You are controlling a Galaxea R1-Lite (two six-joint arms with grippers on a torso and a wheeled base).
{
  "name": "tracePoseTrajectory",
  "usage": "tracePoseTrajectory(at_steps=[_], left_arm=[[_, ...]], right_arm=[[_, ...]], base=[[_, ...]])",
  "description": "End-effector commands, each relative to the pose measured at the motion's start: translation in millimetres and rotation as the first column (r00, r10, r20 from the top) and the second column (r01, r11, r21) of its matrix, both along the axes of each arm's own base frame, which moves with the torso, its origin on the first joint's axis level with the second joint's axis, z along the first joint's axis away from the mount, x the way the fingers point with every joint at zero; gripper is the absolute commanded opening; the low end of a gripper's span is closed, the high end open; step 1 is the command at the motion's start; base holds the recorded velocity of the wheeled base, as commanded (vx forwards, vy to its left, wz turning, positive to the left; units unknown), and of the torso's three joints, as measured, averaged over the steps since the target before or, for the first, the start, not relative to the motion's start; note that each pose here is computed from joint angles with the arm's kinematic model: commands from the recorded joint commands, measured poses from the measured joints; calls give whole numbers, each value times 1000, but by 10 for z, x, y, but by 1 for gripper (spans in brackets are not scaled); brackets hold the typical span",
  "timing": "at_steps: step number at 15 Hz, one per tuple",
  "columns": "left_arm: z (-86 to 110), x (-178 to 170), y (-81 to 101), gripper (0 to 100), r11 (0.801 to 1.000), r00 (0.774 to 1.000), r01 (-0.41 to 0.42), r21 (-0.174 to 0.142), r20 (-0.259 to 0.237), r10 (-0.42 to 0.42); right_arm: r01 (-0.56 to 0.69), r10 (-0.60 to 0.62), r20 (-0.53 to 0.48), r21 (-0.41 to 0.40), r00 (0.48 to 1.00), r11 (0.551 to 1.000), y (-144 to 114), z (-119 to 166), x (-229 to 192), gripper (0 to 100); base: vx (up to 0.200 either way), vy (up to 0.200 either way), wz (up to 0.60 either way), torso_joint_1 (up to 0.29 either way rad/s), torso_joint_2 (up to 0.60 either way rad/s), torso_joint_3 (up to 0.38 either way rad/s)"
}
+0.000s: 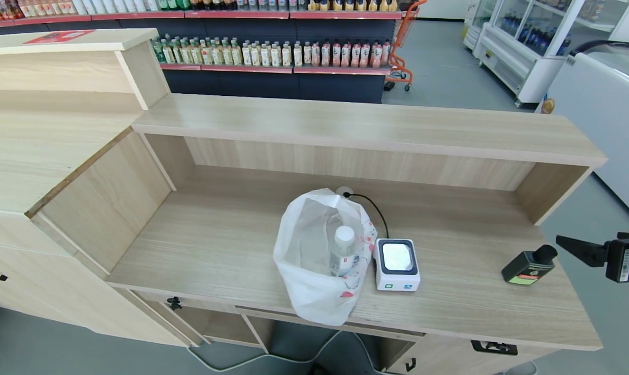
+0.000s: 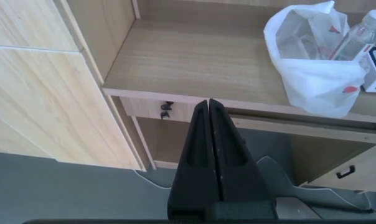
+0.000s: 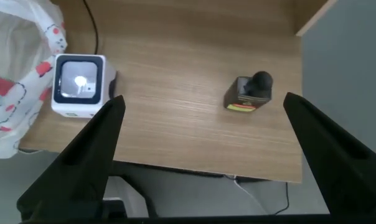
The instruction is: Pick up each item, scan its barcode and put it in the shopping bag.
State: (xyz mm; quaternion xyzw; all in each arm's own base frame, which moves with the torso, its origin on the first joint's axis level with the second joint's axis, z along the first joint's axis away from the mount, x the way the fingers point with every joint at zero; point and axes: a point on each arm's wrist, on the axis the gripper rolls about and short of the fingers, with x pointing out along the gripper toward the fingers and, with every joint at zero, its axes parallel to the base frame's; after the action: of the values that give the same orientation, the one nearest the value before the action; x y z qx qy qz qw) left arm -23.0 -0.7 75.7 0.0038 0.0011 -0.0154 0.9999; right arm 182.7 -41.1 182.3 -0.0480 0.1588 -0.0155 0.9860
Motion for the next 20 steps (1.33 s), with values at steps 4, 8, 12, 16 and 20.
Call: tracePoseTrajectory(at_steps=[4, 8, 12, 16, 20], left_arm=[[-3, 0, 0, 0, 1000, 1000, 0, -2, -1, 0], [3, 0, 0, 0, 1000, 1000, 0, -2, 1, 0], [-1, 1, 0, 0, 1000, 1000, 0, -2, -1, 0], [-2, 1, 0, 0, 1000, 1000, 0, 0, -2, 0], [-1, 1, 0, 0, 1000, 1000, 0, 0, -1, 0]], right_arm=[[-8, 8, -42, 10, 999, 1000, 7, -106, -2, 100], [-15, 16, -75, 12, 997, 1000, 12, -190, -21, 100], [-35, 34, -89, -14, 995, 999, 18, -218, -18, 100], [-42, 41, -119, -6, 992, 999, 37, -298, -48, 100], [-40, 40, -140, -4, 989, 999, 36, -345, -47, 100]], base=[[0, -200, 0, 0, 1, 2], [0, -150, 0, 4, 2, 1], [0, 0, 0, 0, 0, 0], [0, -200, 0, 1, 1, 2], [0, -150, 0, 8, 8, -2]])
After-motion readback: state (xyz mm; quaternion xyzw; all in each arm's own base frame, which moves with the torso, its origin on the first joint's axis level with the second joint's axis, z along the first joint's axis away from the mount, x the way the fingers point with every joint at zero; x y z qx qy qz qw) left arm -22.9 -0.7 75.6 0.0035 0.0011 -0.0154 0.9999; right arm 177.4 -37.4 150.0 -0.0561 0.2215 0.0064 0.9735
